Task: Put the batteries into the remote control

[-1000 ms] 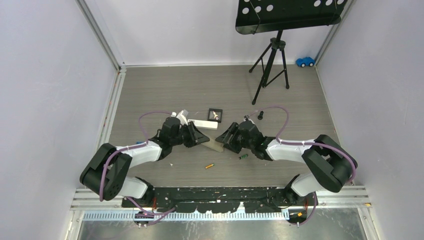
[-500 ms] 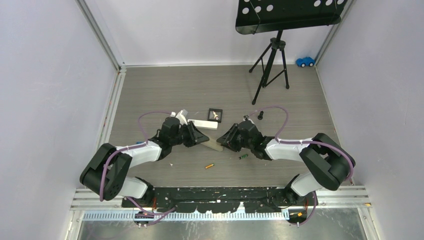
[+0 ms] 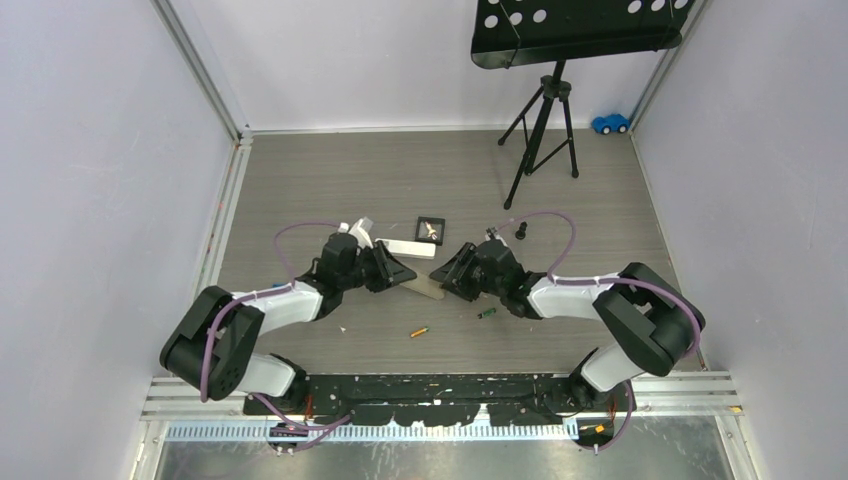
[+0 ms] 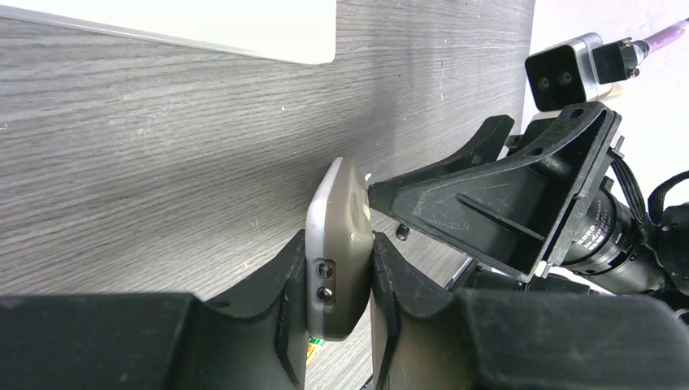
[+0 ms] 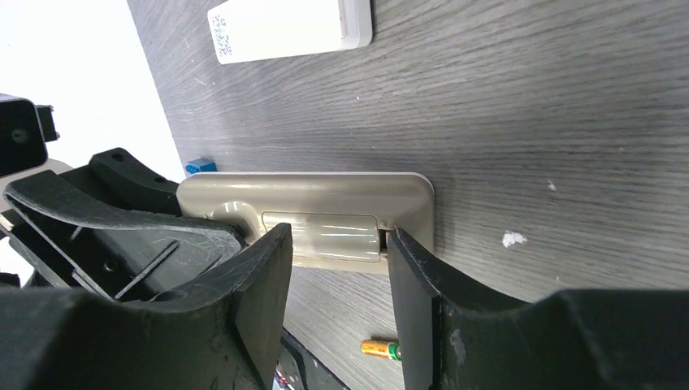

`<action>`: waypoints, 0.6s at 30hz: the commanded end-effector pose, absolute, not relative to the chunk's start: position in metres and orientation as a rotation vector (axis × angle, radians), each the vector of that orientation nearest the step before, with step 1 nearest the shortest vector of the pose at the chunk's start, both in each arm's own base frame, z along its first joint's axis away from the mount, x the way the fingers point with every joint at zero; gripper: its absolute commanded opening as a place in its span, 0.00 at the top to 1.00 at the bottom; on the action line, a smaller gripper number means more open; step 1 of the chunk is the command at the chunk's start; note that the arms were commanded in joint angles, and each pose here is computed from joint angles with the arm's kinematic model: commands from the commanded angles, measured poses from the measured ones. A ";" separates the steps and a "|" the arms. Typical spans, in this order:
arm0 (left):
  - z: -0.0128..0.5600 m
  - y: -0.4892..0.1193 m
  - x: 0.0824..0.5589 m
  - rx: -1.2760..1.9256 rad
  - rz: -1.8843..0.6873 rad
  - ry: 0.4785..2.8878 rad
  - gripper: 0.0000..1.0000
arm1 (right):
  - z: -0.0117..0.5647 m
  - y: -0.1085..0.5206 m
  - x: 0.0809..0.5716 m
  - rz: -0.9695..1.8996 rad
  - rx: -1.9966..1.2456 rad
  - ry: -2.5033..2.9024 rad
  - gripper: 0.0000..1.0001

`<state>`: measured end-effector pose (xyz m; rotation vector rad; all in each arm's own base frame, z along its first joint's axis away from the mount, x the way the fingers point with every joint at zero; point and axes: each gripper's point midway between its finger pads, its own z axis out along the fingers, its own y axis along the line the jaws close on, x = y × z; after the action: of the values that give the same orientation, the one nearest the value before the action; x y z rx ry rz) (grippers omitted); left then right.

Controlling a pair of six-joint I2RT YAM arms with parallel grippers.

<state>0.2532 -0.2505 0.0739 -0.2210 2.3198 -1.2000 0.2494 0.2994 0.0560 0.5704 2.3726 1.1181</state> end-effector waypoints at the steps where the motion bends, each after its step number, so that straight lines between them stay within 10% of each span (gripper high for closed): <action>1: 0.051 -0.248 0.240 -0.176 -1.148 2.414 1.00 | 0.042 0.304 0.245 1.124 0.592 2.404 0.47; 18: 0.037 -0.262 0.224 -0.079 -1.206 2.629 1.00 | 0.112 0.343 0.243 1.716 0.494 2.096 0.45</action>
<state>0.2776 -0.2541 0.0764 -0.1306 2.3681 -1.1747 0.2682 0.3008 0.0626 0.6726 2.1814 1.3550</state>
